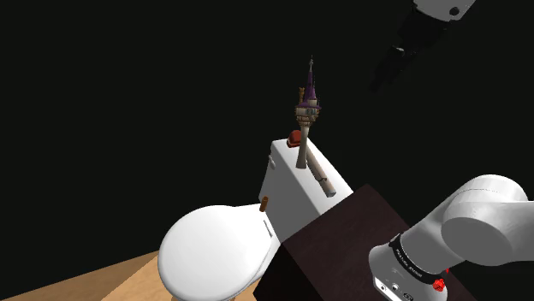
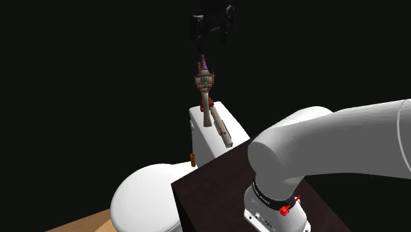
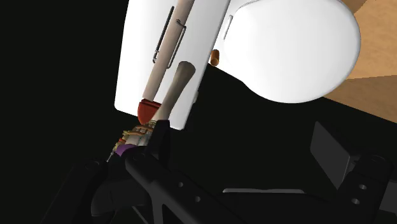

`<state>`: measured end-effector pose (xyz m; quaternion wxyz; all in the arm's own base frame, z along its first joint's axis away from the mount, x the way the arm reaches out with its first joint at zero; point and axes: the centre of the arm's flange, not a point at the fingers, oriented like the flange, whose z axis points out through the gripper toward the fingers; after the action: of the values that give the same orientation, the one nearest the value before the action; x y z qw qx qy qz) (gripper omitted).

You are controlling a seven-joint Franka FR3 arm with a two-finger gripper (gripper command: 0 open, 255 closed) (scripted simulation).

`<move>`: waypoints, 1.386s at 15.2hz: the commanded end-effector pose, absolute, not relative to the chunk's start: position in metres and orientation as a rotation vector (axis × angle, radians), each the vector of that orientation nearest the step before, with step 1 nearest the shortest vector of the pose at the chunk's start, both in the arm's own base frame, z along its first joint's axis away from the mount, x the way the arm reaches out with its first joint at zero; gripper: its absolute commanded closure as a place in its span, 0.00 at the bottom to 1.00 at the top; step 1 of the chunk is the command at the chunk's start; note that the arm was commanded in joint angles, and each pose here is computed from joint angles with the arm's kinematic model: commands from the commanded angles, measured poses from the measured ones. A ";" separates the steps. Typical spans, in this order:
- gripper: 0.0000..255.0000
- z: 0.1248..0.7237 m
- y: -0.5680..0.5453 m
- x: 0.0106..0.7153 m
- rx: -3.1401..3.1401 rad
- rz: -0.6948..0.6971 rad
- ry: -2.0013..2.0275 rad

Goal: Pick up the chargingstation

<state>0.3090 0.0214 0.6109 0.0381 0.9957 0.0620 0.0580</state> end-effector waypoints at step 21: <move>0.00 0.372 -0.069 0.392 3.122 0.091 -0.060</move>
<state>0.3889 -0.0645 0.3828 0.0100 0.9994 -0.0149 0.0297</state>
